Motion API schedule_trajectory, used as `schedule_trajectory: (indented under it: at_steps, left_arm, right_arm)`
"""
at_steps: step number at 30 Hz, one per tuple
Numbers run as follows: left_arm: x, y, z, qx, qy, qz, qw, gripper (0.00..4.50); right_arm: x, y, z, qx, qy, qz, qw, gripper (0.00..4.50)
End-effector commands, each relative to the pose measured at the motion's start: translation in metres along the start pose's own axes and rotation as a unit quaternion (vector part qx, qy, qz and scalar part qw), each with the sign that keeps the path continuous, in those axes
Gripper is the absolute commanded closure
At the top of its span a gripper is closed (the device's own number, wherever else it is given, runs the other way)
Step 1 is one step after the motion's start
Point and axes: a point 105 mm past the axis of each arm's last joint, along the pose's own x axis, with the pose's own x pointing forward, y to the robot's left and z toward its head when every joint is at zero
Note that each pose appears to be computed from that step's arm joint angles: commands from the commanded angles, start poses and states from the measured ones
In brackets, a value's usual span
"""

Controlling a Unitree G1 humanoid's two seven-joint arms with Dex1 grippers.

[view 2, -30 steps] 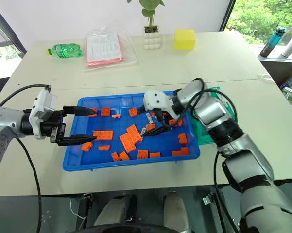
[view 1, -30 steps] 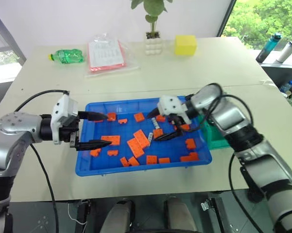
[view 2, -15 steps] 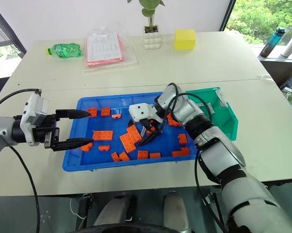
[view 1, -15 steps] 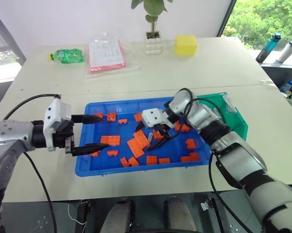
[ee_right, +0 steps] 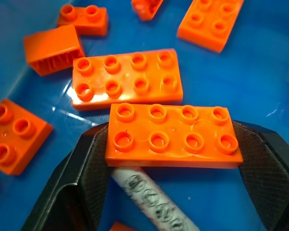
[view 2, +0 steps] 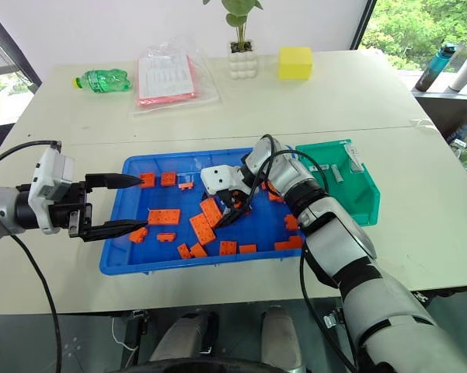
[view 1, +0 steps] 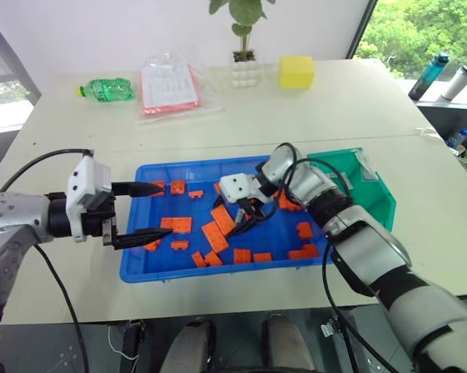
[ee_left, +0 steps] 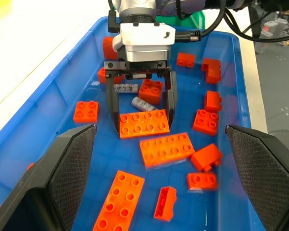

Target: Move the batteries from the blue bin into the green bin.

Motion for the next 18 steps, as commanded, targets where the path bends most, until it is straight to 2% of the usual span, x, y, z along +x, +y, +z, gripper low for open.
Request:
schedule_trajectory:
  at_steps: [1, 8, 12, 14, 15, 18]
  left_arm:
    - [0.002, 0.002, 0.008, 0.018, -0.010, -0.005, 1.000, 0.00]
    - [0.004, 0.006, 0.009, 0.021, -0.011, -0.012, 1.000, 0.00]
    - [0.007, 0.007, 0.009, 0.023, -0.013, -0.019, 0.999, 0.00]
    - [0.009, 0.007, 0.010, 0.025, -0.015, -0.022, 0.999, 0.00]
    - [0.009, 0.007, 0.010, 0.026, -0.015, -0.024, 0.999, 0.00]
    - [0.010, 0.008, 0.011, 0.026, -0.018, -0.029, 0.999, 0.00]
  right_arm:
    - [-0.006, -0.009, 0.022, -0.022, -0.028, -0.014, 0.999, 1.32]
    - [0.003, -0.028, 0.071, -0.003, -0.113, -0.065, 0.991, 1.32]
    - [0.019, -0.035, 0.080, 0.027, -0.116, -0.101, 0.988, 1.32]
    - [0.022, -0.037, 0.078, 0.029, -0.105, -0.119, 0.987, 0.28]
    - [0.019, -0.037, 0.076, 0.027, -0.097, -0.134, 0.986, 0.03]
    - [-0.001, -0.037, 0.069, 0.055, -0.085, -0.177, 0.979, 0.03]
